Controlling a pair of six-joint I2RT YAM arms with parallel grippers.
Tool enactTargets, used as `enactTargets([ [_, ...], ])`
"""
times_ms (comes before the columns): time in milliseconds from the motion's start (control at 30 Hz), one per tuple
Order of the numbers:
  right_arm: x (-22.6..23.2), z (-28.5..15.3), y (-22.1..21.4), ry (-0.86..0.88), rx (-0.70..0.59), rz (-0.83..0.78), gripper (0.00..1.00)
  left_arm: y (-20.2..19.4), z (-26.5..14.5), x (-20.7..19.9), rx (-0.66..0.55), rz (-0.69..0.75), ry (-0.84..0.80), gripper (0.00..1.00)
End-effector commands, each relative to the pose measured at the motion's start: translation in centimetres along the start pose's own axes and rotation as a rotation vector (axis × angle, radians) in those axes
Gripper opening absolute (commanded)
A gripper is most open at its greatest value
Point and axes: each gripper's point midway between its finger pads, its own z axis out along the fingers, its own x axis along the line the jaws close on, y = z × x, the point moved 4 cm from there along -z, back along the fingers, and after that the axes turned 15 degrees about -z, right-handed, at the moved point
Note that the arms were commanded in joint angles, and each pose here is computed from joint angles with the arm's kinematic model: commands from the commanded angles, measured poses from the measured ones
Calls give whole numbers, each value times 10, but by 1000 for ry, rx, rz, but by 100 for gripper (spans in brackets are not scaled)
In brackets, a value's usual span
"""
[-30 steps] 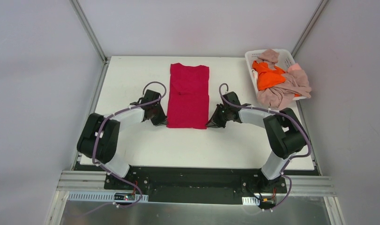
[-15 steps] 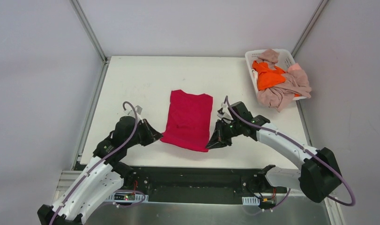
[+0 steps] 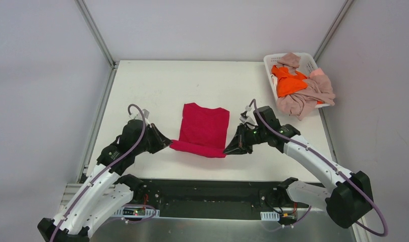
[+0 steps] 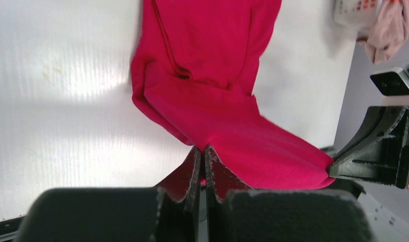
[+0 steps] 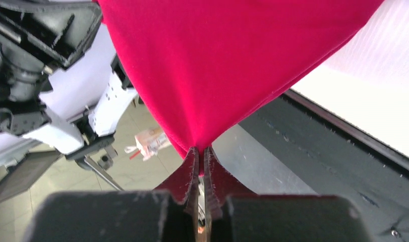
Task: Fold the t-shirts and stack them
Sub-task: Fold the long partially folded tshirt into a neat square
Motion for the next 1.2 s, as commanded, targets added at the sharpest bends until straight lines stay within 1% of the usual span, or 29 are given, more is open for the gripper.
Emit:
enactTargets([
  [0,12,-10,42,-7,-130,-24,0,40,1,-20,-211,-3,61,0],
  [167,9,-18,73,-39,-226,-42,0,63,17,-37,-272,37,134,0],
  [433,4,-25,115,-55,-339,-39,0,89,38,-77,-316,93,110,0],
  [600,-8,-32,135,-90,-391,-11,0,105,55,-90,-346,102,133,0],
  [700,-15,-34,145,-99,-406,3,0,114,70,-94,-335,103,152,0],
  [900,-35,-29,161,-108,-399,56,0,129,100,-100,-309,91,180,0],
  [1167,-63,-15,187,-102,-375,128,0,147,145,-88,-274,85,265,0],
])
